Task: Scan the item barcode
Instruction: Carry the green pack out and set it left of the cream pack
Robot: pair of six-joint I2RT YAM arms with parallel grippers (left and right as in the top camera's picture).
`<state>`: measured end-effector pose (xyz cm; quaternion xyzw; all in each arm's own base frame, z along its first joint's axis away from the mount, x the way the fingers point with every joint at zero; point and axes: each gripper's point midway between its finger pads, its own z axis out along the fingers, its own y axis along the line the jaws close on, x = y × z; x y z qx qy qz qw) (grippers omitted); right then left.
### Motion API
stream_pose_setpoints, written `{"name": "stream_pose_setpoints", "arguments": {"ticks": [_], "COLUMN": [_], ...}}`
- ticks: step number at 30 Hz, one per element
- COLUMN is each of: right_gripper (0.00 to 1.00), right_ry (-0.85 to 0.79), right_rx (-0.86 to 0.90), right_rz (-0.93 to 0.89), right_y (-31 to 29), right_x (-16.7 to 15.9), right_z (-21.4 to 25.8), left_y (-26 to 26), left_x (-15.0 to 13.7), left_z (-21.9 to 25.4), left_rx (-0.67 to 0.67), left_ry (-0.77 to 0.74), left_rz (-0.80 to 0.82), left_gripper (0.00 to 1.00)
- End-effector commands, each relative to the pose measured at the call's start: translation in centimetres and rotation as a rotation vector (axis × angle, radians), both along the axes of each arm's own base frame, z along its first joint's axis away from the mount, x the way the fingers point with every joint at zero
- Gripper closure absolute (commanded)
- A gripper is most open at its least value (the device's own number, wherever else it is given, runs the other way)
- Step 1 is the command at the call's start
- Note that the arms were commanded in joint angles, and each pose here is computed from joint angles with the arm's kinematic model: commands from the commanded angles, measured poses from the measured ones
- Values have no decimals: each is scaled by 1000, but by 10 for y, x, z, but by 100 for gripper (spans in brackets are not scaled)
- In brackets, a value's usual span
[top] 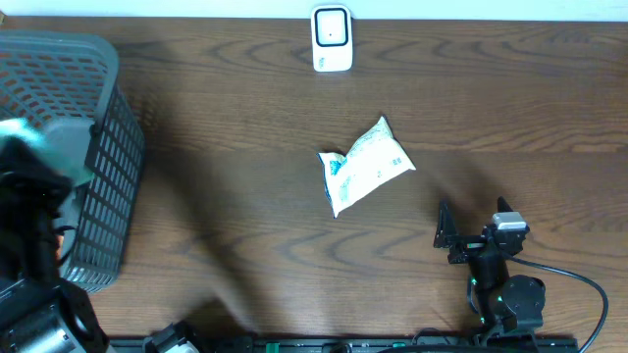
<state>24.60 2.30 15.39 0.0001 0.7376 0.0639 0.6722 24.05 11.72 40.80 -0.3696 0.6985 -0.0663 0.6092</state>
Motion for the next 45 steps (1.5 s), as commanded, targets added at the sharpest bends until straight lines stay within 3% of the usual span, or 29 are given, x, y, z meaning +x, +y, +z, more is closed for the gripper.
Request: {"name": "stream_pose_setpoints", "arguments": {"ticks": [1, 10, 21, 27, 32, 34, 35, 36, 38, 45], "right_gripper": [1, 1, 1, 1, 1, 1, 1, 1, 1, 1], "right_ry": [1, 1, 1, 1, 1, 1, 1, 1, 1, 1], "right_rx": [-6, -6, -6, -6, -6, -6, -6, -6, -6, -6], "right_rz": [2, 2, 2, 2, 2, 2, 2, 2, 2, 2], "right_y": [0, 0, 0, 0, 0, 0, 0, 0, 0, 0], "right_x": [0, 0, 0, 0, 0, 0, 0, 0, 0, 0], "right_z": [-1, -1, -1, -1, -1, -1, -1, -1, -1, -1], "left_y": [-60, -153, -208, -234, -262, -262, -263, -264, -271, -269], "left_x": [27, 84, 113, 118, 124, 124, 124, 125, 128, 143], "left_z": [-14, -126, -265, -333, -365, -366, -365, -363, -356, -288], "left_rx": [-88, -199, -131, -199, -255, -255, -257, -257, -256, -170], "left_ry": [35, 444, 893, 1025, 1063, 1063, 1061, 1054, 1031, 857], "left_rz": [-313, -645, -467, -375, -451, -451, -453, -465, -527, -621], "left_gripper": [93, 92, 92, 93, 92, 83, 57, 40, 23, 17]}}
